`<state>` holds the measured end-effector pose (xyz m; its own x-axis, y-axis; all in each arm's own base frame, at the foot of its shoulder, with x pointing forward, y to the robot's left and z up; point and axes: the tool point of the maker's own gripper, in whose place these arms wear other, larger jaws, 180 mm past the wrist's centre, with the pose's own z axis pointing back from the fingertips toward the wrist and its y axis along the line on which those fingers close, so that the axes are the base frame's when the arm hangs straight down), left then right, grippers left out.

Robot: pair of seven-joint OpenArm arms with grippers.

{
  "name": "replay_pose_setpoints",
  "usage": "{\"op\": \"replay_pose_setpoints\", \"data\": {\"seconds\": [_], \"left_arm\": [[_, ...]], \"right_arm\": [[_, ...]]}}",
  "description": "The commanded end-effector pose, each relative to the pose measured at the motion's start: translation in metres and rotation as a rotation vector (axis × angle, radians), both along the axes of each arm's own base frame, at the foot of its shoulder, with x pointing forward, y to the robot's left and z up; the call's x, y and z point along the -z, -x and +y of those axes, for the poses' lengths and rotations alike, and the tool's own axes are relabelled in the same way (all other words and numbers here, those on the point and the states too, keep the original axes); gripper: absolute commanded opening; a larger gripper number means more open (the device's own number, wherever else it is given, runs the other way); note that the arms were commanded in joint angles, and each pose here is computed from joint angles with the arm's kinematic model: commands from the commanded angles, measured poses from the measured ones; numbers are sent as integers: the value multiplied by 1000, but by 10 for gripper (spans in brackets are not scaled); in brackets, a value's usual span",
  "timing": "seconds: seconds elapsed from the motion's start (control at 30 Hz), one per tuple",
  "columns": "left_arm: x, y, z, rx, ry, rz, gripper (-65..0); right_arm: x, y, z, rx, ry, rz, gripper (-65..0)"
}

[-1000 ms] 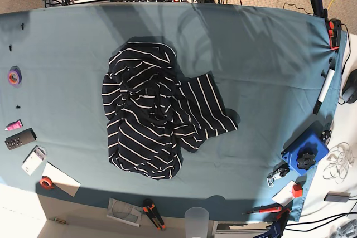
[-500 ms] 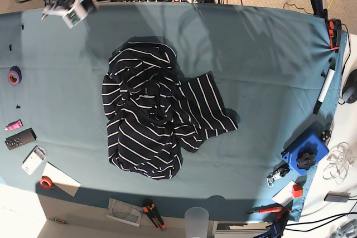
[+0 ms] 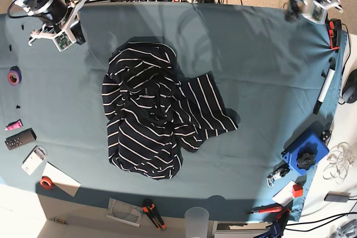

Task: Layout the t-shirt on the table in an organized manner, then fold the t-shirt properly
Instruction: 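Move the right gripper down toward the collar of the striped shirt, then grasp the shirt edge with the right gripper and drag it outward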

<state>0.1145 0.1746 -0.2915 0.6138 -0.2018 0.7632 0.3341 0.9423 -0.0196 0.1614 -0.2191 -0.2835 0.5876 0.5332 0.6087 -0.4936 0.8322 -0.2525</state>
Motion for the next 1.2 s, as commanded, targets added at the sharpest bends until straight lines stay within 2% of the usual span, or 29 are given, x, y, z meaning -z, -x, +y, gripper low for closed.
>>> {"op": "replay_pose_setpoints", "data": {"seconds": [0.0,0.07,0.13,0.17,0.27,0.4,0.53,0.67,0.77,0.93,1.17], "left_arm": [[-9,-3,-3,11,14,-33,-510],[-10,-6,-3,10,15,-44,-405],[-10,-7,-3,10,14,-46,-364],[-10,-7,-3,10,14,-46,-364],[-10,-7,-3,10,15,-47,-364],[-10,-7,-3,10,15,-47,-364],[-11,-9,-3,10,15,-56,-364],[-11,-9,-3,11,15,-55,-364],[-11,-9,-3,10,15,-55,-364],[-11,-9,-3,10,15,-55,-364],[-12,-10,-3,10,15,-58,-364]], "right_arm": [[-8,-4,3,-17,-2,-32,-650],[-8,-4,3,-18,-3,-32,-535],[-9,-5,4,-19,-7,-38,-412],[-9,-6,6,-24,-15,-45,-390],[-5,-8,16,-50,-19,-39,-390],[14,-12,41,-144,50,-3,-391],[20,-24,77,-300,154,-77,-391],[18,-32,111,-399,169,-144,-391],[26,-41,116,-401,219,-176,-391],[65,-58,110,-416,299,-127,-391],[88,-75,114,-450,328,-110,-391]]}}
